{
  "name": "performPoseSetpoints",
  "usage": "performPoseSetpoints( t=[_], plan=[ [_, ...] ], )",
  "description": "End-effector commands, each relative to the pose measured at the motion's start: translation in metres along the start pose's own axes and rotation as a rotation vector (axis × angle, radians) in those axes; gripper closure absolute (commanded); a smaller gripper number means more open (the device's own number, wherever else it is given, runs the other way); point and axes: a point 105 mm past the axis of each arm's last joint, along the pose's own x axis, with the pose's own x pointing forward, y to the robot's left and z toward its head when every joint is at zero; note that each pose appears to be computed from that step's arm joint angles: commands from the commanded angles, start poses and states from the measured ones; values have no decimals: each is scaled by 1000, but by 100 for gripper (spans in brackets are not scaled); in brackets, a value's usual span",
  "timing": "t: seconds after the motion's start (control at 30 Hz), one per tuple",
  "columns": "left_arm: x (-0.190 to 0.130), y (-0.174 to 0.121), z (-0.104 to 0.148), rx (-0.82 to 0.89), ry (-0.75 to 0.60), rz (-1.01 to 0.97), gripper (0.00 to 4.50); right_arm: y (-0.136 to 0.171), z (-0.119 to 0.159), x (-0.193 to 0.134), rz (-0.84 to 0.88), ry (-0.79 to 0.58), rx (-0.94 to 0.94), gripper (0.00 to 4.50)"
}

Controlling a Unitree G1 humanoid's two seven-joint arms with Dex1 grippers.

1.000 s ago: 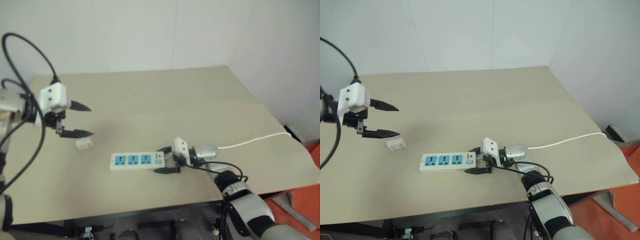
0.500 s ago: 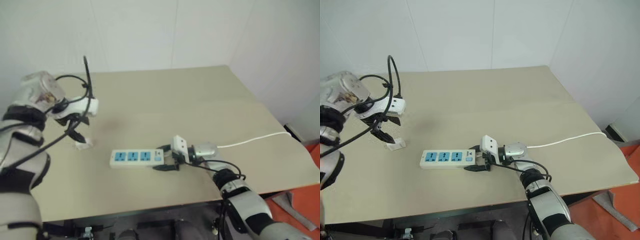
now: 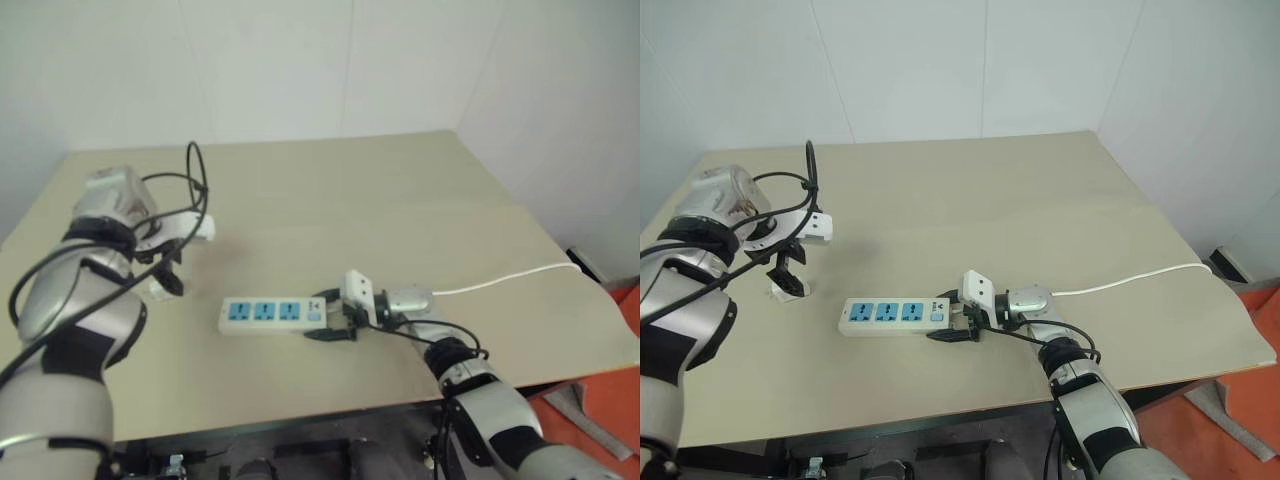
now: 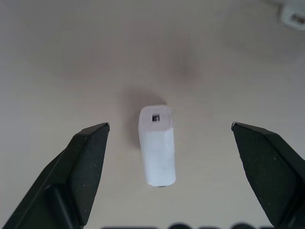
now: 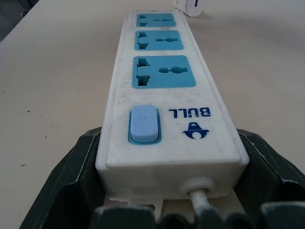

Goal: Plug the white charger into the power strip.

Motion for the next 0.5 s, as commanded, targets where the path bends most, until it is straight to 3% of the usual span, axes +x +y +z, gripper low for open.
performPoseSetpoints(
  t=[0.03, 0.5],
  plan=[
    [1, 1, -1, -23, -4, 12, 0, 2, -1, 2, -8, -7, 5, 110],
    [30, -1, -12, -48, 70, 42, 0, 5, -2, 2, -14, -10, 12, 110]
  ],
)
